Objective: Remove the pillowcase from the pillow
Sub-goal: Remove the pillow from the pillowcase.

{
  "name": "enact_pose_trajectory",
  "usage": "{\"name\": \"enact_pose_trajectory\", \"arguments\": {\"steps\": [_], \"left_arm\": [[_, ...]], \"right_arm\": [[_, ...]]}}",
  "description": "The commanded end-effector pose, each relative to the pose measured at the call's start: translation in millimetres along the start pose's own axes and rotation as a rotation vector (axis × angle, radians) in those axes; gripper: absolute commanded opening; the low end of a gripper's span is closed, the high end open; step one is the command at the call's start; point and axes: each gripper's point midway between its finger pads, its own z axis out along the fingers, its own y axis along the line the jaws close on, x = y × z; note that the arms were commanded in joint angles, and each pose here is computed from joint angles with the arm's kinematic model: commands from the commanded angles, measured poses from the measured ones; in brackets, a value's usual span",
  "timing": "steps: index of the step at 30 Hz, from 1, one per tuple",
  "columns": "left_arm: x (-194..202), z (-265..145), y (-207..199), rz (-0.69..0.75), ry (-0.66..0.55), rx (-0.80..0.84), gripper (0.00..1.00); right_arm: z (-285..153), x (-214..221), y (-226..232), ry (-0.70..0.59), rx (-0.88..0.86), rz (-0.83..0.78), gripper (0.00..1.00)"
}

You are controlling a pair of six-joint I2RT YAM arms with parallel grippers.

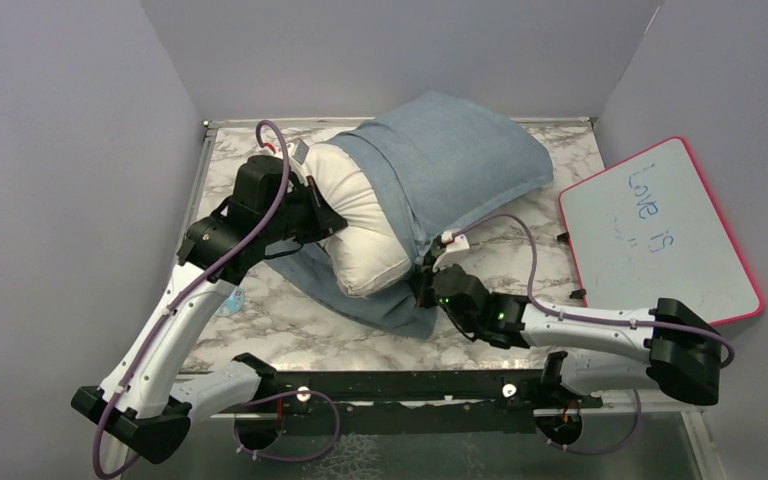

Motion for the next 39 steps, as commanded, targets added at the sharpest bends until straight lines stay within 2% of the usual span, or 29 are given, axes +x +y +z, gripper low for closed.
{"name": "enact_pose_trajectory", "arguments": {"steps": [1, 10, 12, 15, 18, 21, 24, 25, 27, 30, 32, 36, 39], "left_arm": [[-63.2, -44.6, -28.3, 0.07, -0.274, 0.055, 0.0], [-55.1, -53.1, -12.0, 0.068, -0.284, -0.001, 0.0], [-46.3, -45.4, -6.3, 0.065, -0.253, -0.009, 0.0], [-28.8, -33.5, -1.0, 0.058, -0.192, 0.004, 0.0], [-17.0, -25.5, 10.2, 0.035, -0.173, -0.016, 0.0], [-9.5, -21.1, 17.3, 0.004, -0.172, -0.023, 0.0], [-6.5, -16.5, 11.1, -0.018, -0.168, 0.023, 0.0], [-7.7, -15.0, 7.5, -0.025, -0.168, 0.04, 0.0], [-11.4, -13.3, -1.5, -0.027, -0.164, 0.074, 0.0], [-26.0, -18.5, -23.0, -0.01, -0.177, 0.138, 0.0], [-38.3, -25.1, -36.2, 0.003, -0.201, 0.171, 0.0], [-57.8, -35.2, -55.2, 0.016, -0.238, 0.211, 0.0], [-60.9, -36.9, -66.2, 0.012, -0.228, 0.251, 0.0]], "right_arm": [[1.2, 13.6, -93.9, 0.12, 0.327, -0.086, 0.01], [6.2, 2.4, -73.1, 0.148, 0.196, -0.017, 0.02], [3.2, -4.4, -57.3, 0.141, 0.111, -0.016, 0.11], [-5.1, -15.9, -32.4, 0.133, -0.027, -0.028, 0.38], [-16.0, -26.4, -18.4, 0.136, -0.095, -0.03, 0.61], [-30.8, -33.8, 11.4, 0.143, -0.27, -0.055, 0.68], [-52.2, -33.1, 55.9, 0.128, -0.575, -0.102, 0.74], [-55.0, -29.2, 62.8, 0.126, -0.629, -0.095, 0.78], [-53.8, -21.4, 68.8, 0.091, -0.693, -0.083, 0.79], [-40.5, -17.1, 60.9, -0.023, -0.679, -0.108, 0.8], [-32.2, -20.8, 55.2, -0.108, -0.663, -0.184, 0.81], [-10.6, -32.3, 53.4, -0.17, -0.605, -0.314, 0.83], [5.7, -47.5, 46.2, -0.228, -0.512, -0.292, 0.84]]}}
